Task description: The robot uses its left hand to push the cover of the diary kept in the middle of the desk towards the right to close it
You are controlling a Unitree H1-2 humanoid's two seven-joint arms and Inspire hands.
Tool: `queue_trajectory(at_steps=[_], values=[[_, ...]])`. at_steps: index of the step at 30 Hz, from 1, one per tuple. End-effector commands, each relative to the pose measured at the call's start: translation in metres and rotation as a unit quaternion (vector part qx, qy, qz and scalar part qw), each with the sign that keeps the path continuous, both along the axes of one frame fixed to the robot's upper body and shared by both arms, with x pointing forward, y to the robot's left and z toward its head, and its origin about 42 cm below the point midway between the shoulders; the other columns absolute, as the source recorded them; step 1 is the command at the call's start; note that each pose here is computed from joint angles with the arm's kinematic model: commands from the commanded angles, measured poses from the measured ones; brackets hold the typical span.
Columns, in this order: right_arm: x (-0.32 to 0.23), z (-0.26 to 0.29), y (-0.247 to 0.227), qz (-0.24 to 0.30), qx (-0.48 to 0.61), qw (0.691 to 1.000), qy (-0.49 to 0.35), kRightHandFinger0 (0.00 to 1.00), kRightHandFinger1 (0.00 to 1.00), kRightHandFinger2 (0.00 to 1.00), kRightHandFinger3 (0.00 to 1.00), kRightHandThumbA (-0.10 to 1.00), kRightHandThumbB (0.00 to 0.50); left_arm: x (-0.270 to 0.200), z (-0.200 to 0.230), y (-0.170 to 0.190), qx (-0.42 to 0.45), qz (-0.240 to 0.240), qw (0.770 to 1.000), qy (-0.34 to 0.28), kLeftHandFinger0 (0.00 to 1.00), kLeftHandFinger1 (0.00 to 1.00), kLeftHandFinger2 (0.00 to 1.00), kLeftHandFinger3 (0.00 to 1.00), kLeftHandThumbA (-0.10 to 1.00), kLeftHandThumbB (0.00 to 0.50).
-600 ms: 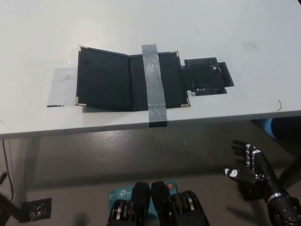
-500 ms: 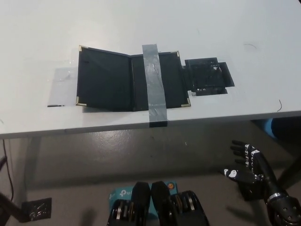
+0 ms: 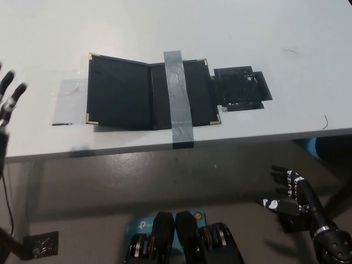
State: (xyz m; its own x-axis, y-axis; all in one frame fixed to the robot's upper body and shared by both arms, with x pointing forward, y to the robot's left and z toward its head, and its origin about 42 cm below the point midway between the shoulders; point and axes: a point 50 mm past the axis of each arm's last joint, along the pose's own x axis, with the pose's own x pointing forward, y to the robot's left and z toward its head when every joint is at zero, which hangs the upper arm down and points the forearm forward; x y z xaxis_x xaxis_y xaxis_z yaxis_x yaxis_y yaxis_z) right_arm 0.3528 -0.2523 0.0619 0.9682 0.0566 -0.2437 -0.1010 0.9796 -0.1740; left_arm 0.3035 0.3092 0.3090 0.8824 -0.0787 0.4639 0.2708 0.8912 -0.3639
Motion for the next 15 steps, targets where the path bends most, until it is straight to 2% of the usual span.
queue_trajectory(at_steps=[1, 6, 7, 10, 13, 15], values=[[0.01, 0.015, -0.002, 0.009, -0.01, 1.0, -0.024, 0.78, 0.85, 0.82, 0.84, 1.0, 0.5, 0.02, 0.006, -0.005, -0.011, -0.009, 1.0, 0.027, 1.0, 1.0, 1.0, 1.0, 1.0, 0.316], [0.015, 0.016, 0.0, 0.013, -0.014, 0.999, -0.027, 0.78, 0.85, 0.81, 0.84, 1.0, 0.5, 0.049, -0.003, -0.01, -0.013, 0.005, 0.998, 0.063, 1.0, 1.0, 1.0, 1.0, 1.0, 0.301], [0.015, 0.015, 0.0, 0.014, -0.011, 1.0, -0.025, 0.77, 0.85, 0.81, 0.83, 1.0, 0.5, 0.065, -0.014, -0.011, -0.022, 0.01, 0.996, 0.09, 1.0, 1.0, 1.0, 1.0, 1.0, 0.296], [0.015, 0.016, 0.001, 0.016, -0.011, 1.0, -0.023, 0.78, 0.86, 0.82, 0.84, 1.0, 0.5, 0.081, -0.032, -0.009, -0.051, 0.017, 0.991, 0.122, 1.0, 1.0, 1.0, 1.0, 1.0, 0.329], [0.016, 0.015, 0.002, 0.014, -0.01, 1.0, -0.021, 0.78, 0.86, 0.81, 0.83, 1.0, 0.5, 0.094, -0.047, -0.009, -0.073, 0.032, 0.985, 0.155, 1.0, 1.0, 1.0, 1.0, 1.0, 0.31], [0.014, 0.014, 0.003, 0.017, -0.009, 1.0, -0.019, 0.79, 0.86, 0.82, 0.83, 1.0, 0.5, 0.101, -0.059, -0.005, -0.086, 0.044, 0.979, 0.179, 1.0, 1.0, 1.0, 1.0, 1.0, 0.258]])
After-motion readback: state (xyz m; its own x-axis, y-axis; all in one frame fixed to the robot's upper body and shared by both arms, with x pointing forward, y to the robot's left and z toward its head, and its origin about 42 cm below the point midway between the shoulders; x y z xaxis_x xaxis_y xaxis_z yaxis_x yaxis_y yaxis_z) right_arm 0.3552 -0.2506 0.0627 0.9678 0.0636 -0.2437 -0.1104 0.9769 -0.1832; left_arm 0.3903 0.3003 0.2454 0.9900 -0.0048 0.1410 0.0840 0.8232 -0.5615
